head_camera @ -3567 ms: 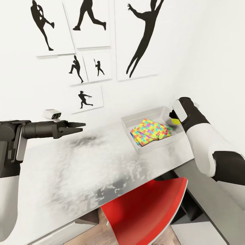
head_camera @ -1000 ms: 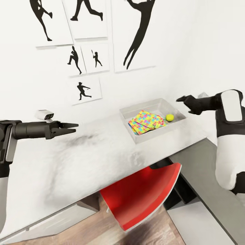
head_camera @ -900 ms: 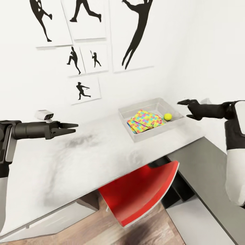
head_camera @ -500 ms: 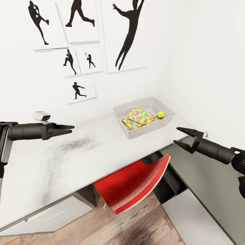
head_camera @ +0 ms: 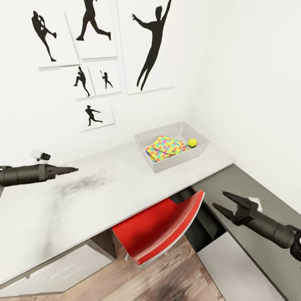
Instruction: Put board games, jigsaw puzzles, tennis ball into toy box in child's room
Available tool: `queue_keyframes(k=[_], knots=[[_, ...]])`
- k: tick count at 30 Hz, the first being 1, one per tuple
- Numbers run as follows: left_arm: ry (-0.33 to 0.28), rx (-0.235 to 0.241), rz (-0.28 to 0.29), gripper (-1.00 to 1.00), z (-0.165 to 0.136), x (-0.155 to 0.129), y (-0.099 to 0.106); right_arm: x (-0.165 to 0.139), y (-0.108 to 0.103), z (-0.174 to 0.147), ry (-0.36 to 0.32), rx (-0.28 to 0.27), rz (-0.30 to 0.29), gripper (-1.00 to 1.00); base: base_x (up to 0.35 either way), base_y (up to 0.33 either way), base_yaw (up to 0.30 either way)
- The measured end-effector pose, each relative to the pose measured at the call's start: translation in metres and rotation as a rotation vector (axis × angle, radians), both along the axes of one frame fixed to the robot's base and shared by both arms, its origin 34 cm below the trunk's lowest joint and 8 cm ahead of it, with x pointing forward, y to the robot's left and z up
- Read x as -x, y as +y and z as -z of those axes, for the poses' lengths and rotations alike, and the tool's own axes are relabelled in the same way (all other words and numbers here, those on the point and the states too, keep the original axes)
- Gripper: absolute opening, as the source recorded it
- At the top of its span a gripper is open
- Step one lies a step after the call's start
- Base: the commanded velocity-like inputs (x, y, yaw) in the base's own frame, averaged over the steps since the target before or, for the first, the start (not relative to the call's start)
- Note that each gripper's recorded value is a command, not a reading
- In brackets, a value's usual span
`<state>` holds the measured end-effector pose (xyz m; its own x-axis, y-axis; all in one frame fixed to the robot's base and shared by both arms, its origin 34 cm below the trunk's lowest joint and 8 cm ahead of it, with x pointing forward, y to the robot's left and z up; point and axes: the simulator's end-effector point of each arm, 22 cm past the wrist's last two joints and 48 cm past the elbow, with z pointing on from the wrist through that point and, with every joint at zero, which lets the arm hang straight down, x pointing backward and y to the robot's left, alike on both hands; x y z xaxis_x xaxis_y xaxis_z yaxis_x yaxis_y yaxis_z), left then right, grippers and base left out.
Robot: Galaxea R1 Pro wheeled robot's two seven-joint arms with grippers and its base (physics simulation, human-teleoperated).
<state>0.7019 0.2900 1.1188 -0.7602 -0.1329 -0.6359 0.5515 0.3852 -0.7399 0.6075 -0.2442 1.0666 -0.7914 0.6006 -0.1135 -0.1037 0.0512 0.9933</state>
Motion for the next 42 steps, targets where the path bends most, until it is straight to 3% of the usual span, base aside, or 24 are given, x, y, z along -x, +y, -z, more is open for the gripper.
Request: queue_keyframes(k=[2,3,6,9,13,15,19,23,30,42], knots=[[0.011,0.045,-0.012,1.0,-0.003,0.011,0.011,0.0,-0.007,-0.012,-0.099,0.006,0.031,1.0,0.0,0.0,-0.08],[0.013,0.082,-0.013,1.0,-0.006,0.017,0.014,0.005,-0.012,-0.022,-0.183,0.002,0.055,1.0,0.0,0.0,-0.08],[0.016,0.122,-0.013,1.0,-0.01,0.025,0.017,0.027,-0.014,-0.033,-0.33,0.009,0.057,1.0,0.0,0.0,-0.08],[0.04,0.134,-0.014,1.0,-0.003,0.035,0.018,0.048,-0.01,-0.03,-0.416,0.051,0.033,1.0,0.0,0.0,-0.069],[0.07,0.138,-0.014,1.0,0.008,0.047,0.017,0.062,-0.008,-0.041,-0.51,0.039,0.02,1.0,0.0,0.0,-0.02],[0.09,0.142,-0.011,1.0,0.018,0.055,0.014,0.069,-0.006,-0.045,-0.564,0.025,0.045,1.0,0.0,0.0,-0.005],[0.092,0.139,-0.003,1.0,0.036,0.071,0.01,0.078,-0.003,-0.045,-0.591,0.015,0.087,1.0,0.0,0.0,-0.001],[0.081,0.146,0.004,1.0,0.039,0.078,0.007,0.076,-0.014,-0.043,-0.594,0.027,0.127,1.0,0.0,0.0,0.0],[0.071,0.157,0.01,1.0,0.04,0.081,0.005,0.069,-0.032,-0.023,-0.539,0.055,0.194,1.0,0.0,0.0,0.0],[0.07,0.157,0.01,1.0,0.04,0.081,0.004,0.067,-0.037,-0.019,-0.525,0.065,0.21,1.0,0.0,0.0,0.0]])
